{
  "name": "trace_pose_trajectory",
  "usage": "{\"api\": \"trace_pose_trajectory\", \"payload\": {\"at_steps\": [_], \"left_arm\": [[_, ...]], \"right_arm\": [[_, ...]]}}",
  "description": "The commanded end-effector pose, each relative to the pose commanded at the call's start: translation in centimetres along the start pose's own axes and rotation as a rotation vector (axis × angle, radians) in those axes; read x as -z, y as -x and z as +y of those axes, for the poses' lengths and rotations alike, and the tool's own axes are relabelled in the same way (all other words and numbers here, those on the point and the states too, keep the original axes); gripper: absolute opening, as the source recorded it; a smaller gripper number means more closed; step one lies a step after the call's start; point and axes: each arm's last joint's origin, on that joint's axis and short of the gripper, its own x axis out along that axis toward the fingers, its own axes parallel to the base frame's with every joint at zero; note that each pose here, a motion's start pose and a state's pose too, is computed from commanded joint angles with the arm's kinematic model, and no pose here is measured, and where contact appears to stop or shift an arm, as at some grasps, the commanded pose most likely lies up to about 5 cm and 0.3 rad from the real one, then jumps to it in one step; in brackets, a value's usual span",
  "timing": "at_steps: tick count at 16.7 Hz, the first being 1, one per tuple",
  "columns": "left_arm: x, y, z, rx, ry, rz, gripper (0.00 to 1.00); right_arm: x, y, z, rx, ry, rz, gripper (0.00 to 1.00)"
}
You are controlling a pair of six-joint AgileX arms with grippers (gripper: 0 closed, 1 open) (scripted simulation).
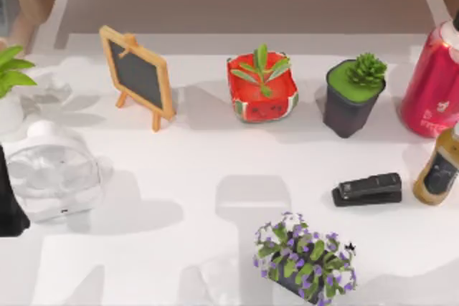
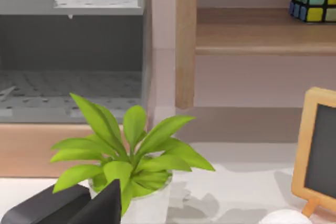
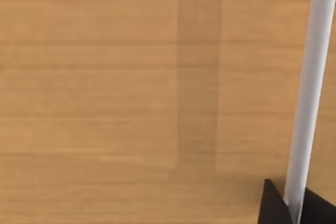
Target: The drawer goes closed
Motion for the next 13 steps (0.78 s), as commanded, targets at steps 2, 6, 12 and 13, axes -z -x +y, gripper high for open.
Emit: {"api": "trace_pose_trajectory", "payload": {"at_steps": [2, 6, 12, 13], "left_arm": [[0.0, 0.0, 0.0, 0.000, 0.000, 0.000, 1.00], [0.0, 0.0, 0.0, 0.000, 0.000, 0.000, 1.00], [0.0, 0.0, 0.0, 0.000, 0.000, 0.000, 1.00], [0.0, 0.0, 0.0, 0.000, 0.000, 0.000, 1.00]], "right_arm": [[-0.1, -0.9, 0.0, -0.002, 0.000, 0.001, 0.00], [0.0, -0.8, 0.0, -0.004, -0.003, 0.003, 0.00], [0.1, -4.1, -0.1, 0.001, -0.003, 0.001, 0.00], [0.1, -5.0, -0.1, 0.002, -0.002, 0.002, 0.00]]}}
